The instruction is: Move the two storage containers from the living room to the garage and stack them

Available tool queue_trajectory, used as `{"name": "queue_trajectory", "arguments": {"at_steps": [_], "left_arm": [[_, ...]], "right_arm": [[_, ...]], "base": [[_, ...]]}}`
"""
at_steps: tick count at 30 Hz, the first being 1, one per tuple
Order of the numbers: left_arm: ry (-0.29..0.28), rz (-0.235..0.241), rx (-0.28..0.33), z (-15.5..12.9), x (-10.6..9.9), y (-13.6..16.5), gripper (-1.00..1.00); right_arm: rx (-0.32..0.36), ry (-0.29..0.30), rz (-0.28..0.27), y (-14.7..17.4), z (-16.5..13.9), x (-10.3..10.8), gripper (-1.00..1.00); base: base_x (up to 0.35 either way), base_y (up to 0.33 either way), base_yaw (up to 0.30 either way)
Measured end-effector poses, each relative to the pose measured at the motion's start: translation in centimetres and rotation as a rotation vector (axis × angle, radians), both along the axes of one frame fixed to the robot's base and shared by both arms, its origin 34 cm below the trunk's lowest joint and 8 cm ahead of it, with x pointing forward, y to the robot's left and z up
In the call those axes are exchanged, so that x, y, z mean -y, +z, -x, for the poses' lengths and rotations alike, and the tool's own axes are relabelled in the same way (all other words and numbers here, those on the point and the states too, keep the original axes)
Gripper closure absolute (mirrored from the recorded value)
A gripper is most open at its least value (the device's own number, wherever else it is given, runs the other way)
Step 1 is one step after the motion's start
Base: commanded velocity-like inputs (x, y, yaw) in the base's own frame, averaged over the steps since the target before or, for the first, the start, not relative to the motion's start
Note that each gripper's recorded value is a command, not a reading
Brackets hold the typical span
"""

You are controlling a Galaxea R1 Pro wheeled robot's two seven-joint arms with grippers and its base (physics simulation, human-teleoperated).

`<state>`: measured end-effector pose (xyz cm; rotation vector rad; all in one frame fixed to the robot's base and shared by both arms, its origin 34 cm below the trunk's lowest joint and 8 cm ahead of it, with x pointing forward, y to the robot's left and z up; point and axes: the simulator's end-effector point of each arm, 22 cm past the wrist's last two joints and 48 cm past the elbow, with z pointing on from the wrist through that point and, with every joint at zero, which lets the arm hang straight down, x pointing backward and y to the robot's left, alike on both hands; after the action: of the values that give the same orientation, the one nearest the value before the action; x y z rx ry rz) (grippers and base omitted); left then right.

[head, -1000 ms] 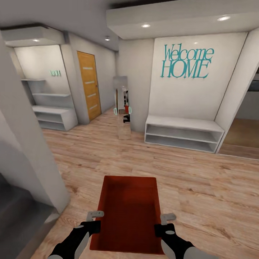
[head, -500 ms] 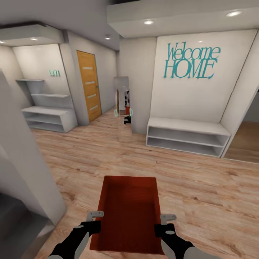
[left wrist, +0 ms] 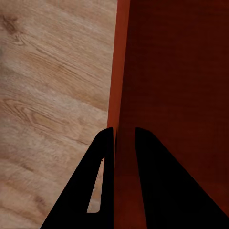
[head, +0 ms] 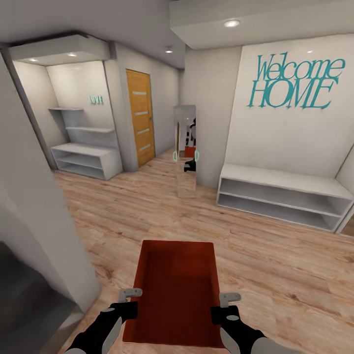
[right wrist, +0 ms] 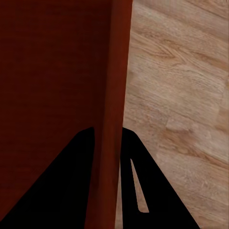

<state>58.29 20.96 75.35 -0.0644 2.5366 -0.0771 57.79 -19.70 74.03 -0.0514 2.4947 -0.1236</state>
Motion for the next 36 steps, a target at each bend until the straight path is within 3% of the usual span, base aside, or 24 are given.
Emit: {"name": "queue_trajectory", "arguments": {"at_steps": [14,24,36], "left_arm": [[0.0,0.0,0.0,-0.01,-0.03,0.01,1.0],[0.0,0.0,0.0,-0.01,-0.06,0.0,1.0],[0.0,0.0,0.0,0.0,-0.01,0.0,1.0]], "right_arm": [[0.0,0.0,0.001,0.02,-0.02,-0.02,1.0],[0.0,0.0,0.0,0.01,0.0,-0.05,1.0],[0.0,-0.001,0.0,-0.01,0.02,-0.01,1.0]], "base": [[0.323,0.0,0.004],[0.323,0.0,0.188],[0.323,0.0,0.015]]}}
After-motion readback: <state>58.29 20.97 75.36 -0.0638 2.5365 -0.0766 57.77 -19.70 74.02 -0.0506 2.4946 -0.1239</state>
